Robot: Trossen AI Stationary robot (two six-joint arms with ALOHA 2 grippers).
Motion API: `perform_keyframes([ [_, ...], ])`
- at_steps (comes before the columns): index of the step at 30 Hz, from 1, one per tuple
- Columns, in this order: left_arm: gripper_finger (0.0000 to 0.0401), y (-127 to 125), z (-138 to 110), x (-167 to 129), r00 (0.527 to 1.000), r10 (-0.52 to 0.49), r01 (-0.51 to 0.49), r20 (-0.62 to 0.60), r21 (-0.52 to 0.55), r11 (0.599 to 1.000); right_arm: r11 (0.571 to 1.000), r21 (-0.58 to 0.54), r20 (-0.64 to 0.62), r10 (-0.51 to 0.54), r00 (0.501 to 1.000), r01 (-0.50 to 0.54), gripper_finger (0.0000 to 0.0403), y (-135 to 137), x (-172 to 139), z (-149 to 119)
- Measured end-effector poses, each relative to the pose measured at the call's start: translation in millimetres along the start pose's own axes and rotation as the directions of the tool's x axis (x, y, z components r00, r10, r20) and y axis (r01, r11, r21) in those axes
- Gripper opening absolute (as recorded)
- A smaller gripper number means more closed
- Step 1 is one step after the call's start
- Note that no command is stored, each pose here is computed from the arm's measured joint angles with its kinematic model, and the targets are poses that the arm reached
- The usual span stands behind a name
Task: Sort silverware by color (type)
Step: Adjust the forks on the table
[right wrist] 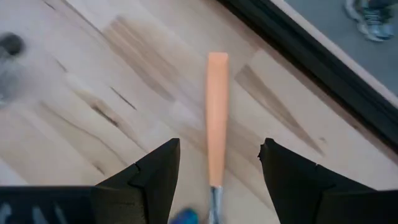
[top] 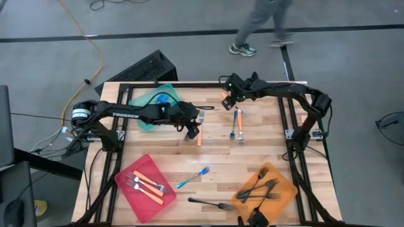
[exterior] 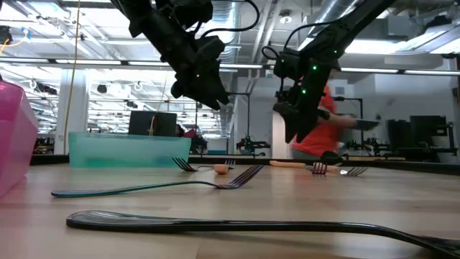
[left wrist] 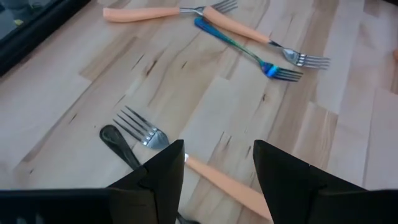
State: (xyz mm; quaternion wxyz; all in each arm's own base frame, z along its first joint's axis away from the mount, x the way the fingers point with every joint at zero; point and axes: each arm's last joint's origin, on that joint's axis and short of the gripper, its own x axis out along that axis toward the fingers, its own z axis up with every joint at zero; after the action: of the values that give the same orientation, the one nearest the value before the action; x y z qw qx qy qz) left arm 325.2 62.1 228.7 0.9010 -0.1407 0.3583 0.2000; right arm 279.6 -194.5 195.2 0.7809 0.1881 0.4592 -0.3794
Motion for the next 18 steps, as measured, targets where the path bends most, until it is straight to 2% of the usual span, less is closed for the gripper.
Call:
perform_keyframes([
  [2, 0.0176, -0.1, 0.2, 0.0, 1.0, -0.001, 0.001, 0.002, 0.003, 1.0, 0.999, -0.012, 0.007, -0.039, 0.999, 0.039, 0.0243, 4.5, 2.2, -0.9],
  [7, 0.0176, -0.1, 0.2, 0.0, 1.0, -0.002, 0.002, 0.002, 0.003, 1.0, 0.998, 0.013, -0.039, -0.055, 0.998, 0.055, 0.0243, 5.0, 4.8, -5.9],
  [18, 0.0176, -0.5, 1.7, 0.1, 1.0, -0.005, 0.005, 0.019, 0.023, 1.0, 0.995, -0.029, -0.116, -0.099, 0.988, 0.096, 0.0243, 12.9, 23.4, -16.5],
])
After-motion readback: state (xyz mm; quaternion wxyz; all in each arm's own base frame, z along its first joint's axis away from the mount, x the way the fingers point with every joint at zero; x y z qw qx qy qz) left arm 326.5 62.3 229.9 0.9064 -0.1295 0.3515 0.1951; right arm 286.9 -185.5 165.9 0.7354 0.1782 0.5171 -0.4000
